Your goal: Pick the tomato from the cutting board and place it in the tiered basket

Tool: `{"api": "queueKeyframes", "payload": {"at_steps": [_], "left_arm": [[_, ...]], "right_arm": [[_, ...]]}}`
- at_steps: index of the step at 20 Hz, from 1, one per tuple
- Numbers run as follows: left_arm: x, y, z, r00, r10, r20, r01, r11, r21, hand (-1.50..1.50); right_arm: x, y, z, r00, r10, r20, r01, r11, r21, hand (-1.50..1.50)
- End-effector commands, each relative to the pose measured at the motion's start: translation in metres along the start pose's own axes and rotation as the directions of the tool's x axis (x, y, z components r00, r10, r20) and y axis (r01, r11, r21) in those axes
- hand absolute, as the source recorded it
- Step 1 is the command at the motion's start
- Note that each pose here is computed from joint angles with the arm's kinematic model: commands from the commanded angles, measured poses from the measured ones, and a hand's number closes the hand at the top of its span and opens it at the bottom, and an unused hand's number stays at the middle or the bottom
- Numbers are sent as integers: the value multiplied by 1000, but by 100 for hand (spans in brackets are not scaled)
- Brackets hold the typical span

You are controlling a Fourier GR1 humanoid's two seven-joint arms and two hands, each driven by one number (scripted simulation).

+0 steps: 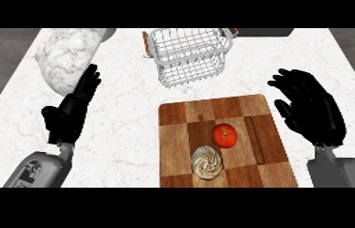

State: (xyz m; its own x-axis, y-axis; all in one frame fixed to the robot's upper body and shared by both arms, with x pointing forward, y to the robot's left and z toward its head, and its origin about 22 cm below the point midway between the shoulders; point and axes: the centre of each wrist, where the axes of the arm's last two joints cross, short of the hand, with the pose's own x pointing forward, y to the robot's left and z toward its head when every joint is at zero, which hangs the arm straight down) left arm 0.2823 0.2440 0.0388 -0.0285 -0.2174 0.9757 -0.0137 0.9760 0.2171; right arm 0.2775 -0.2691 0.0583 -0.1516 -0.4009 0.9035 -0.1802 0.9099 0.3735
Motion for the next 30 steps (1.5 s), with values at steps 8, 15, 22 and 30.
{"api": "queueKeyframes", "payload": {"at_steps": [8,15,22,30], "left_arm": [[3,-22,12,998,29,47,-32,997,74,0],[2,-31,10,999,25,46,-28,998,61,0],[6,-33,13,998,32,54,-34,999,40,0],[4,-52,20,997,29,76,-33,998,45,0]], "right_arm": [[61,-102,50,995,98,24,-100,920,379,-150],[158,-55,13,694,702,161,-664,537,521,-150],[174,27,22,343,900,269,-836,162,524,-150],[147,102,28,270,940,208,-820,111,561,-150]]}}
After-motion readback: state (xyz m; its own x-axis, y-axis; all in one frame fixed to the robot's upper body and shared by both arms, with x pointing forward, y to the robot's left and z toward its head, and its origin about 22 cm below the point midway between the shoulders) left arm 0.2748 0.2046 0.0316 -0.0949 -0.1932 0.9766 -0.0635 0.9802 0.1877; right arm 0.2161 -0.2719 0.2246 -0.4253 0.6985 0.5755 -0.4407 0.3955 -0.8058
